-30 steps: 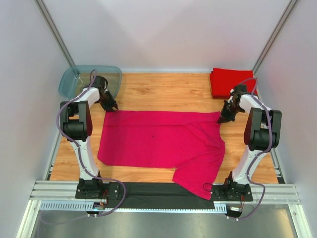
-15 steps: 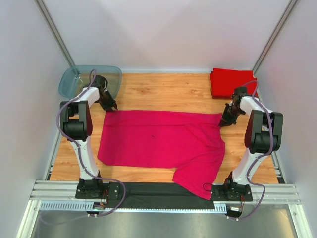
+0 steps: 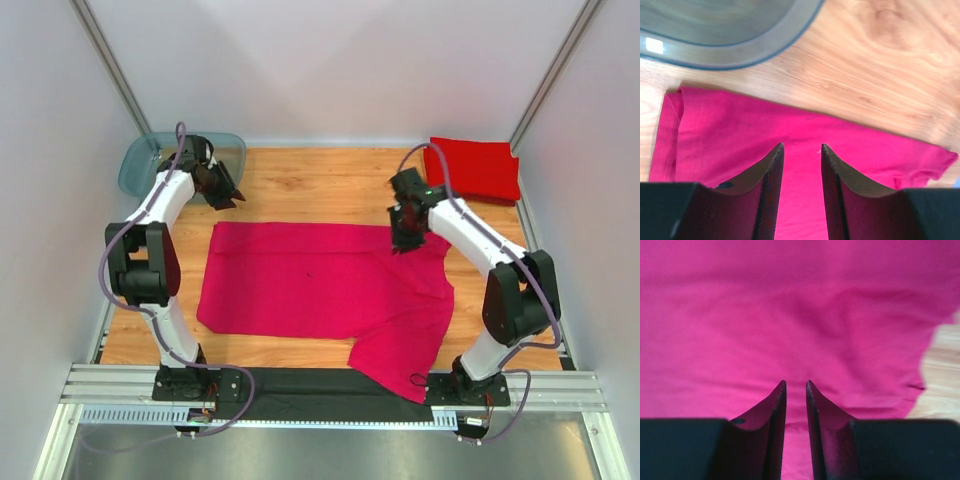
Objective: Fold and stack the t-shirts
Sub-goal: Fold the tshirt
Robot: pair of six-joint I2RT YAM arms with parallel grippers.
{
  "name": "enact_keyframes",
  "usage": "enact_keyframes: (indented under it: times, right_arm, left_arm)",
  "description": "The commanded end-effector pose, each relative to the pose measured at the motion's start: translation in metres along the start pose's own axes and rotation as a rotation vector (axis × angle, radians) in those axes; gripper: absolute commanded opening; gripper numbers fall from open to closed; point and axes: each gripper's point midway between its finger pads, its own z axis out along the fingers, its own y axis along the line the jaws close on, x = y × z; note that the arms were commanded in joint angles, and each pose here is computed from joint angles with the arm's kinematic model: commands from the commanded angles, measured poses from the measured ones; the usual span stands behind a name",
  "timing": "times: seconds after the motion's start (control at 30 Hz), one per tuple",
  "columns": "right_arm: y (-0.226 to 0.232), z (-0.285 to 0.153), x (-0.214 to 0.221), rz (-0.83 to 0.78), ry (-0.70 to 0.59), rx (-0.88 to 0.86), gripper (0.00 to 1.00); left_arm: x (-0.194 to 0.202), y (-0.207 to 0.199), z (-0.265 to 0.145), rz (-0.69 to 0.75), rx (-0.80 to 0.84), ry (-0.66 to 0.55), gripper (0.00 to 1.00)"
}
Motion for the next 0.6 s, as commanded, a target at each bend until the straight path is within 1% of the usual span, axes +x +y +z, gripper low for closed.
enact_keyframes:
  times: [0.0,0.03,0.1,0.17,0.2,0.33,0.57]
  right_arm:
    - [0.014,0.000,0.029,-0.121,0.009,0.040,0.20]
    - [0.023,0.002,0.038,-0.161,0.022,0.034,0.19]
    - [0.024,0.010,0.051,-0.200,0.046,0.051,0.15]
    - [0.022,0.019,0.057,-0.224,0.057,0.082,0.14]
    - [0.020,0.024,0.060,-0.229,0.065,0.092,0.13]
    - [0.005,0.037,0.053,-0.246,0.072,0.199,0.13]
    - [0.011,0.052,0.040,-0.262,0.080,0.209,0.15]
  left_arm:
    - [0.009,-0.010,-0.027,0.010,0.049,-0.004,0.43]
    - [0.010,-0.008,-0.031,0.011,0.048,-0.009,0.43]
    - [0.019,-0.006,-0.042,0.017,0.046,-0.017,0.43]
    - [0.022,-0.005,-0.052,0.033,0.048,-0.030,0.43]
    - [0.028,-0.002,-0.054,0.035,0.044,-0.018,0.43]
    - [0.040,0.002,-0.065,0.068,0.043,-0.002,0.43]
    - [0.052,0.012,-0.072,0.102,0.019,0.000,0.43]
